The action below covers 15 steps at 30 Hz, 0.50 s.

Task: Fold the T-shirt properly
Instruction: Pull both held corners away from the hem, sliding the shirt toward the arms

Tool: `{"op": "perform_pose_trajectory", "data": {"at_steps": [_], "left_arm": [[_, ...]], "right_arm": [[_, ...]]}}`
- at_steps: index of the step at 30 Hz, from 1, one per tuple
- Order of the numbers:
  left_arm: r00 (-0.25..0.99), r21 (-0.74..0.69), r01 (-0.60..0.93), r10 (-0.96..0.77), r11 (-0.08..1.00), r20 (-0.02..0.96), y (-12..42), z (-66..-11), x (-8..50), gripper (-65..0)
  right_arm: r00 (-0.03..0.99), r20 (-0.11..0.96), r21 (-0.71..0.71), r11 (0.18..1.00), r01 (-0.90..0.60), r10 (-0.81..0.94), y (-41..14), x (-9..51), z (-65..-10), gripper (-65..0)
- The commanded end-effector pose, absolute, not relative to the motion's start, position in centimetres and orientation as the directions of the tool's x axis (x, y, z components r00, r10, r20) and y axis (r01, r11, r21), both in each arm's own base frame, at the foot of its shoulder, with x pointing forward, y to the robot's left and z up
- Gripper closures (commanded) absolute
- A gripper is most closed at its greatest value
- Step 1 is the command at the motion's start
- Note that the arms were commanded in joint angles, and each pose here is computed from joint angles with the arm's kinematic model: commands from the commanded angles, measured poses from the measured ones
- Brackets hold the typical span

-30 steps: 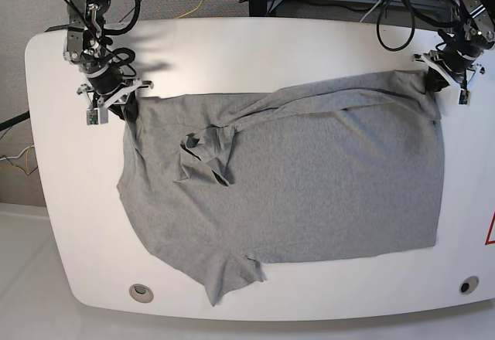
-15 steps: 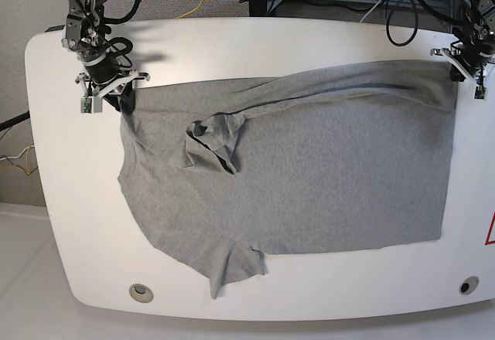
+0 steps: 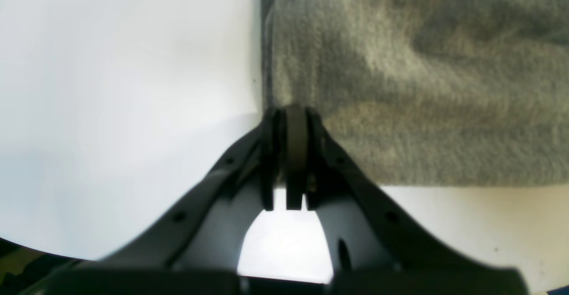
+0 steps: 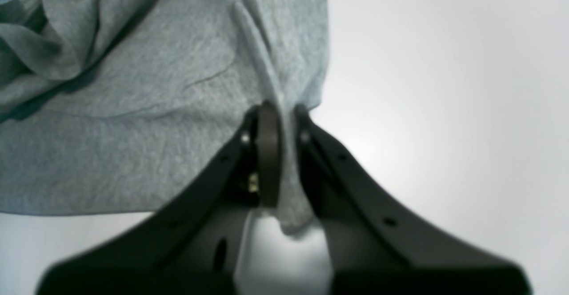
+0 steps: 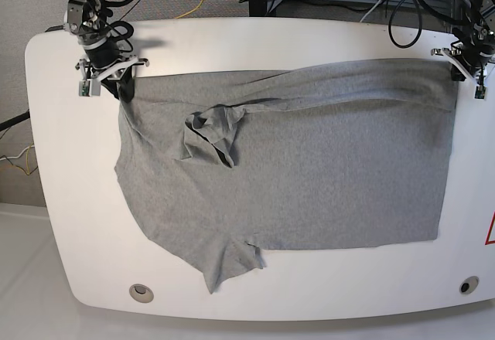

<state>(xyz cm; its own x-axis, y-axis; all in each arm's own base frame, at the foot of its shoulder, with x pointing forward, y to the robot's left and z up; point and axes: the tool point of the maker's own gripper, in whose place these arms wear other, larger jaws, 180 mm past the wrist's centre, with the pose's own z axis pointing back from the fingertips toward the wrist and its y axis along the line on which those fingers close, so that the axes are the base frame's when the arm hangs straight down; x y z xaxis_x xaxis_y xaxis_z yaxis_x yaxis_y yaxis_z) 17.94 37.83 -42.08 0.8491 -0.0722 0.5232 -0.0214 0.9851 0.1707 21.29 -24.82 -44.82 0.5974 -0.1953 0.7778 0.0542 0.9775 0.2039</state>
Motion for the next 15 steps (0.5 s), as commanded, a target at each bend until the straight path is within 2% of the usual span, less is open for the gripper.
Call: {"op": "perform_pose_trajectory", "data": {"at_steps": [1, 15], "left_arm": [[0.931, 0.217, -0.004, -0.075, 0.976, 0.358, 38.7, -43.9, 14.4, -1.6], [0.93, 0.191, -0.006, -0.064, 0.982, 0.363, 37.6, -44.5, 14.5, -1.6]], "right_arm": [[0.859, 0.498, 0.096, 0.992, 0.08, -0.117, -25.5, 13.1, -50.7, 0.0], [0.874, 0.463, 0.118, 0.987, 0.106, -0.149, -24.4, 10.3, -51.6, 0.0]]}}
